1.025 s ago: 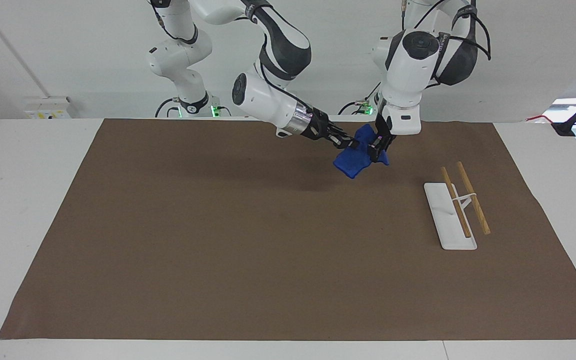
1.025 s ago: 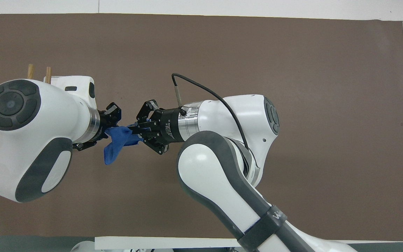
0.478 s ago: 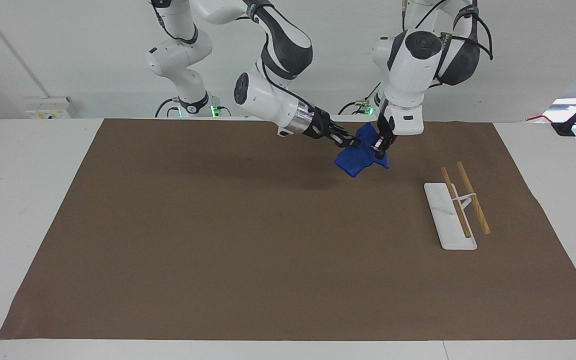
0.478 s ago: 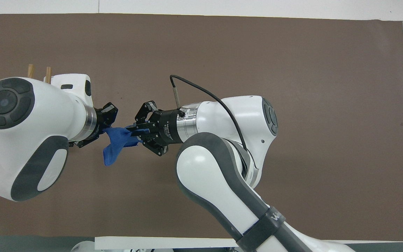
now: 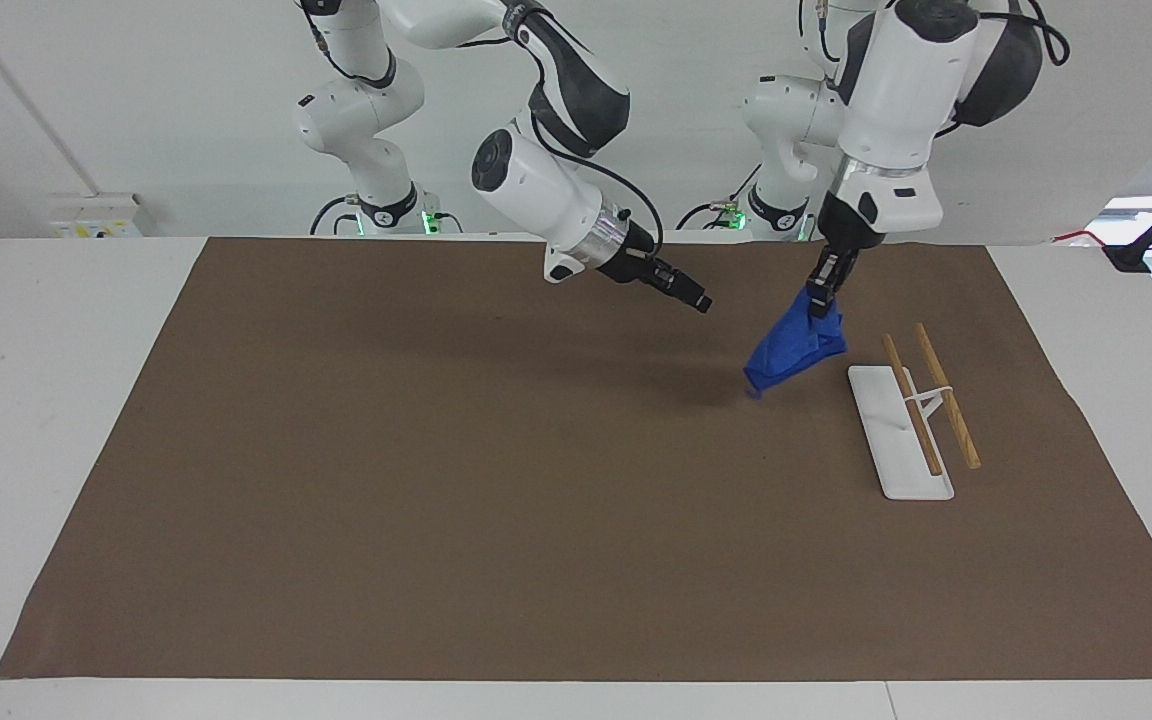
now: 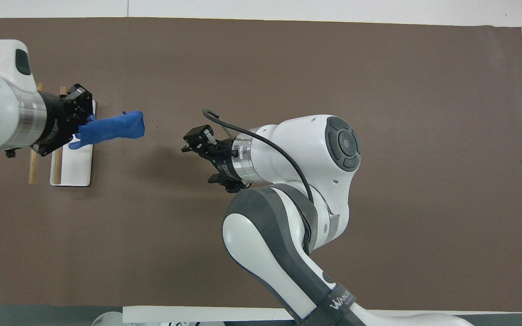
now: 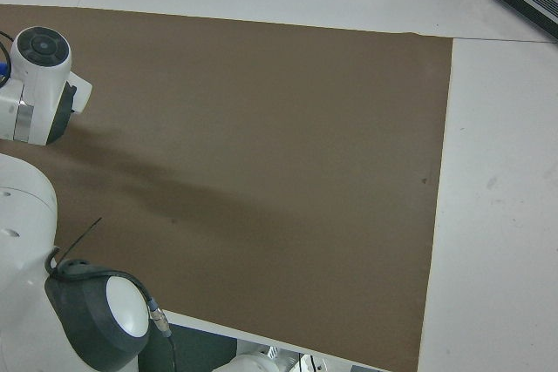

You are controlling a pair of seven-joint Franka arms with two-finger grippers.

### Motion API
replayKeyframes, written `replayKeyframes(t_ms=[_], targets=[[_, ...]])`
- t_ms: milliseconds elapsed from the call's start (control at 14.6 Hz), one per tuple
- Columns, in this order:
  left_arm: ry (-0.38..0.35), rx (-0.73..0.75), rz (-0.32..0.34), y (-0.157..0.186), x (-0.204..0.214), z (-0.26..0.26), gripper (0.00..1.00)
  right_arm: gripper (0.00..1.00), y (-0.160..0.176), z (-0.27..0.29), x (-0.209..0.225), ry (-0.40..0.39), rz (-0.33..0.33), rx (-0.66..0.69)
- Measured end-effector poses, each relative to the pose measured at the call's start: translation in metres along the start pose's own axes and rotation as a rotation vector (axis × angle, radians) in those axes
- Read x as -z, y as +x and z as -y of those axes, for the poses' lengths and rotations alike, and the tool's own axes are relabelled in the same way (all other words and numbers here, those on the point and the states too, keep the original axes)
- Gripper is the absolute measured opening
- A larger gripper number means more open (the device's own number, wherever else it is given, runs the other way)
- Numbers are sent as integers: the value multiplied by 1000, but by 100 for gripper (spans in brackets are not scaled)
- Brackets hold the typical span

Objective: Right arm passes towel to left arm to hang
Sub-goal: 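Open the right gripper and pull it back from the towel, then drape the towel over the white rack with the left gripper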

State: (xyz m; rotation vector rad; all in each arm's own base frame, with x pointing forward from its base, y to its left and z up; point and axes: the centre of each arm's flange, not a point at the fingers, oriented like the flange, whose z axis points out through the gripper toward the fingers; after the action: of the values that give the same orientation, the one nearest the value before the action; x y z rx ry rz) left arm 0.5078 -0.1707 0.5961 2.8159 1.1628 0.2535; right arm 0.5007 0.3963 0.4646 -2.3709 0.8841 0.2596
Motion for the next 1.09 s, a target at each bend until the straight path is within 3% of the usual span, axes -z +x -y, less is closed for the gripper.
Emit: replayKeyframes(t_ms=[137, 205, 410, 547, 752, 1093], targets=[[17, -34, -18, 33, -3, 16, 3, 100, 37, -15, 20, -178, -133, 232], [23, -48, -23, 50, -8, 26, 3, 100, 60, -26, 33, -263, -168, 329], [-4, -61, -60, 87, -35, 50, 3, 100, 127, -61, 80, -508, -213, 517], [-33, -45, -87, 97, -64, 61, 3, 100, 156, -76, 131, -632, -244, 551], [-63, -30, -135, 129, -104, 87, 3, 100, 170, -88, 219, -694, -215, 543], [-83, 24, -203, 186, -130, 126, 3, 100, 161, -102, 327, -690, -208, 538]])
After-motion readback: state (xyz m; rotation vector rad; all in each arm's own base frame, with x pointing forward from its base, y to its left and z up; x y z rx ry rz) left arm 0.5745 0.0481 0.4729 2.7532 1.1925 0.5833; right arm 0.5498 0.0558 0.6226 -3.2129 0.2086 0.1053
